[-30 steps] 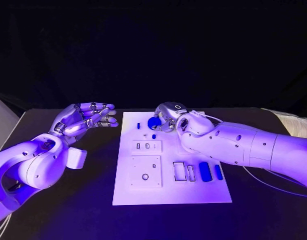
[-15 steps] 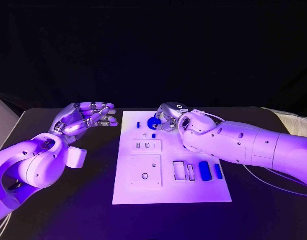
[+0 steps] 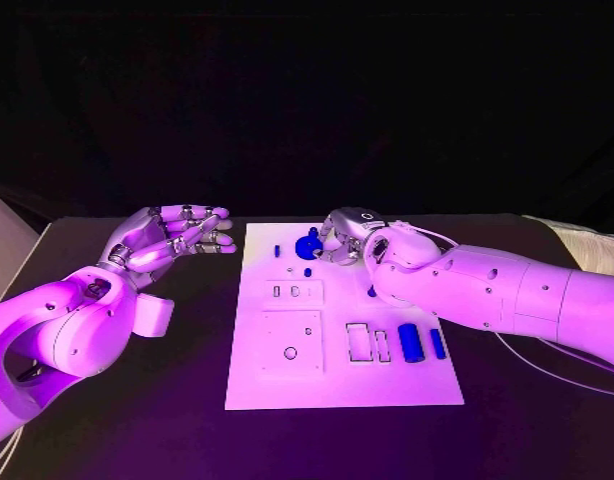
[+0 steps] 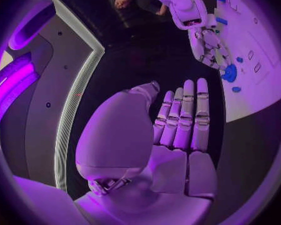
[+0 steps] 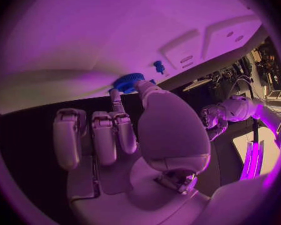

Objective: Assemble the parts on the task board

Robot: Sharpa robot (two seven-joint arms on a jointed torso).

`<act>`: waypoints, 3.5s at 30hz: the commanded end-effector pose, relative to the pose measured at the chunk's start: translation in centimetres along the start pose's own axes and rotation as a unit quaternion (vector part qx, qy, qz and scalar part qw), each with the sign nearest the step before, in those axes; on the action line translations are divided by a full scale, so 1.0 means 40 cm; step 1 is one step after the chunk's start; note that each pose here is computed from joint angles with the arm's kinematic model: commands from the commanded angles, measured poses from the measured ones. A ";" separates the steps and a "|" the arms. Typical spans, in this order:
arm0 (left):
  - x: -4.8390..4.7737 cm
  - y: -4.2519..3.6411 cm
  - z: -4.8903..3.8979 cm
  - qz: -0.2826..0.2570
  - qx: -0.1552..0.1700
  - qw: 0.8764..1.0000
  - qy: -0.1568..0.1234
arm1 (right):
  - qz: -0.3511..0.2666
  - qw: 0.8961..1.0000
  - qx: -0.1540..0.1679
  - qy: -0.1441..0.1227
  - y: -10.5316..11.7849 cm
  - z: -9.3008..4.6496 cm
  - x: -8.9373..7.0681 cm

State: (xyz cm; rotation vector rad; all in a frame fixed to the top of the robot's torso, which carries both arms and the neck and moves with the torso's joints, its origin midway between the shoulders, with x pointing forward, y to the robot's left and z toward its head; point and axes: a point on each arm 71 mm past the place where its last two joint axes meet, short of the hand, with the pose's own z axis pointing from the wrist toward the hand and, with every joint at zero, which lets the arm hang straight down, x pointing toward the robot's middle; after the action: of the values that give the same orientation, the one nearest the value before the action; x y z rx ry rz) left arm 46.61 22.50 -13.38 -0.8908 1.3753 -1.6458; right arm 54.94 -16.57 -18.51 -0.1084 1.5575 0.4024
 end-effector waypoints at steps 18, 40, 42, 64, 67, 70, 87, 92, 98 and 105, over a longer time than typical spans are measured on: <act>-0.006 0.001 -0.006 0.001 0.001 1.000 0.003 | 0.104 0.991 -0.021 -0.081 -0.095 -0.115 -0.104; 0.001 0.017 -0.007 -0.005 -0.003 1.000 0.006 | 0.085 0.996 0.012 -0.024 -0.387 -0.201 -0.164; 0.002 0.018 -0.007 -0.005 -0.003 1.000 0.006 | 0.081 0.996 0.018 -0.016 -0.401 -0.204 -0.158; -0.002 0.026 -0.008 -0.006 -0.006 1.000 0.004 | 0.068 0.997 0.043 0.020 -0.418 -0.191 -0.096; -0.002 0.026 -0.008 -0.005 -0.006 1.000 0.003 | 0.068 0.996 0.045 0.021 -0.415 -0.187 -0.092; -0.002 0.026 -0.008 -0.006 -0.006 1.000 0.003 | 0.067 0.996 0.047 0.020 -0.414 -0.184 -0.090; -0.003 0.027 -0.008 -0.006 -0.007 1.000 0.003 | 0.071 0.996 0.054 0.023 -0.409 -0.170 -0.078; -0.003 0.028 -0.008 -0.006 -0.008 1.000 0.003 | 0.072 0.996 0.052 0.026 -0.404 -0.167 -0.073; -0.004 0.028 -0.008 -0.005 -0.008 1.000 0.003 | 0.072 0.996 0.051 0.025 -0.401 -0.165 -0.072; -0.004 0.028 -0.008 -0.005 -0.009 1.000 0.003 | 0.072 0.996 0.052 0.024 -0.400 -0.164 -0.071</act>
State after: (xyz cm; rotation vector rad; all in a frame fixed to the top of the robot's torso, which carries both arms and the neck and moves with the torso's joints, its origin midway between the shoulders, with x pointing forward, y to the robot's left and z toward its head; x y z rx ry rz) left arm 46.62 22.90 -14.63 -0.9182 1.3884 -1.6281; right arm 53.95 -34.14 -18.59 0.0847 1.6205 0.4351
